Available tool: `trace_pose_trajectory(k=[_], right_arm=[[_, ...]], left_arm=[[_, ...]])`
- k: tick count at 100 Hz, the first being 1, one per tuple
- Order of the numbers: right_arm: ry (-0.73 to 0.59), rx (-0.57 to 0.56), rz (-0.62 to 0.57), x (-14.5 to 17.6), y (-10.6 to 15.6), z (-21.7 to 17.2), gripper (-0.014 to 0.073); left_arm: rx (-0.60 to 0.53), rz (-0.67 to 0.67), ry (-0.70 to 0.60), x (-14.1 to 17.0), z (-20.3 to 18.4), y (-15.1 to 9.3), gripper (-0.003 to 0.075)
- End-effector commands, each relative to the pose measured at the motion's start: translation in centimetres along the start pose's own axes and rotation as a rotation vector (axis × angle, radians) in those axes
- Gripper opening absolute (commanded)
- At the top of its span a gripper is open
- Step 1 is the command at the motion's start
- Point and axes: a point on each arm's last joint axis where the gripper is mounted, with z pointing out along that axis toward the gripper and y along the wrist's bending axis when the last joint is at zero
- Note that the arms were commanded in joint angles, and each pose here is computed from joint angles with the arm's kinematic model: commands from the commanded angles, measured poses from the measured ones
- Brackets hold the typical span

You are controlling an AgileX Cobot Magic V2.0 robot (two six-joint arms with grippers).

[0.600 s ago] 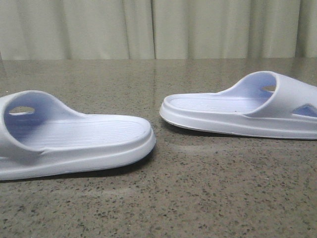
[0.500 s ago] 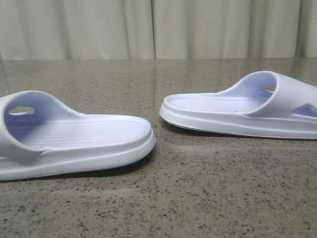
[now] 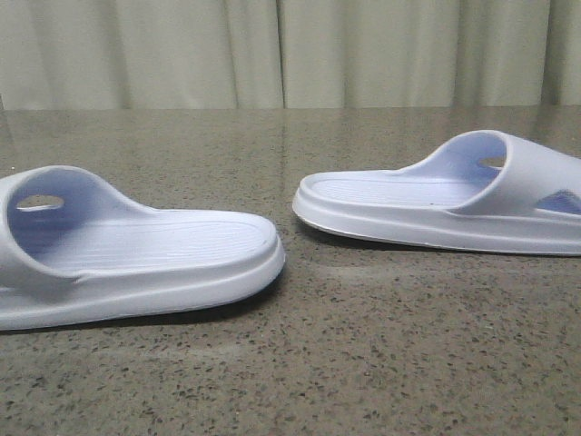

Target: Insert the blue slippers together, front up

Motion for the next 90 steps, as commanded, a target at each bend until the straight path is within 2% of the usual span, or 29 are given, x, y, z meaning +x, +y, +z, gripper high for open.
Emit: trace_pose_trajectory(k=[1,90], right_arm=[[-0.071,-0.002,0.0,-0.06,0.03,-0.06,-0.0107],[-0.081,-0.002,0.0,-0.15,0.03,-0.06,-0.0107]], left_arm=[[0.015,-0.015,-0.101,-0.54,-0.22,-0.06,0.0016],[0.015,-0.015,-0.101,-0.54,-0.22,-0.06,0.0016]])
